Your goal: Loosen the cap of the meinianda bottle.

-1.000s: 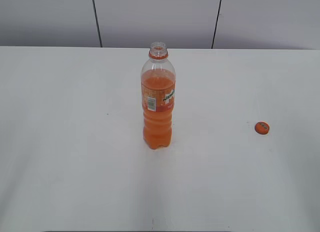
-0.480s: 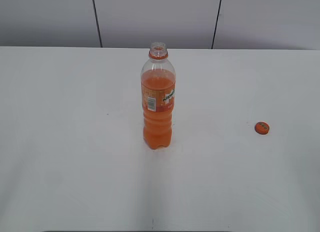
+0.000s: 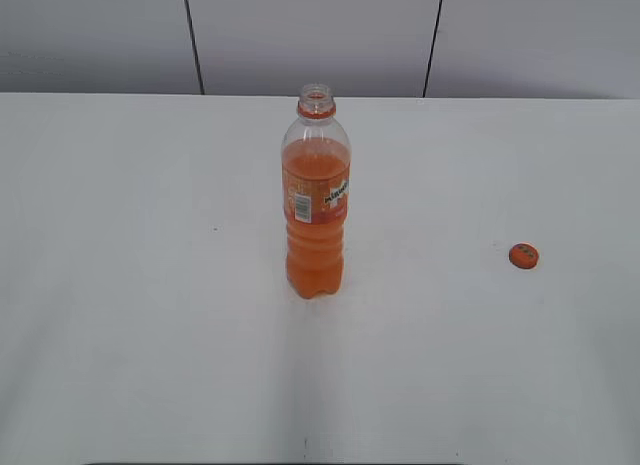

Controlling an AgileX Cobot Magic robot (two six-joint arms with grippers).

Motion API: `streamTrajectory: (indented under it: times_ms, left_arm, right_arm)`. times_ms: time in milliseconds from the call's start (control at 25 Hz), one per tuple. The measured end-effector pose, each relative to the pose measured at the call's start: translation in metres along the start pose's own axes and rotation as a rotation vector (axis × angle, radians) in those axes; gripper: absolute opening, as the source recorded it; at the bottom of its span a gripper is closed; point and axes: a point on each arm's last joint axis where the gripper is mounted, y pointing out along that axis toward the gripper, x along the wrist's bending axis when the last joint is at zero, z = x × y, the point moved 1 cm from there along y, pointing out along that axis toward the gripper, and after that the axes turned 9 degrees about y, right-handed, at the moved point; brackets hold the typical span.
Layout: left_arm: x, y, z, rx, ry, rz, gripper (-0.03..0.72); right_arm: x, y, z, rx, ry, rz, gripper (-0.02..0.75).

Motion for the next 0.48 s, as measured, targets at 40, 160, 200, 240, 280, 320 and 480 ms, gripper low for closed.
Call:
streamTrajectory:
  times_ms: [40, 160, 200, 240, 280, 320, 480]
  left_arm:
    - [-0.0007, 0.0000, -0.0001, -0.001, -0.004, 0.007, 0.562]
    - [-0.0007, 0.0000, -0.0002, -0.002, -0.004, 0.007, 0.562]
    - [-0.0007, 0.0000, -0.0002, -0.002, -0.004, 0.007, 0.562]
    - [-0.0007, 0.0000, -0.0002, -0.002, -0.005, 0.004, 0.562]
    - [-0.0007, 0.0000, -0.0002, -0.001, -0.008, -0.001, 0.562]
    - [0.0000, 0.0000, -0.0001, 0.001, -0.010, -0.020, 0.562]
    - [-0.0008, -0.0001, -0.0002, 0.005, -0.041, -0.070, 0.562]
  right_arm:
    - [0.0000, 0.0000, 0.0000, 0.000, 0.000, 0.000, 0.357]
    - [-0.0004, 0.0001, 0.0001, 0.001, -0.002, 0.004, 0.357]
    - [-0.0005, 0.0001, 0.0001, 0.001, -0.002, 0.005, 0.357]
    - [-0.0005, 0.0001, 0.0001, 0.001, -0.003, 0.005, 0.357]
    - [-0.0006, 0.0001, 0.0001, 0.001, -0.003, 0.006, 0.357]
    - [-0.0006, 0.0001, 0.0001, 0.001, -0.003, 0.006, 0.357]
    - [-0.0002, 0.0001, 0.0001, 0.001, -0.001, 0.002, 0.357]
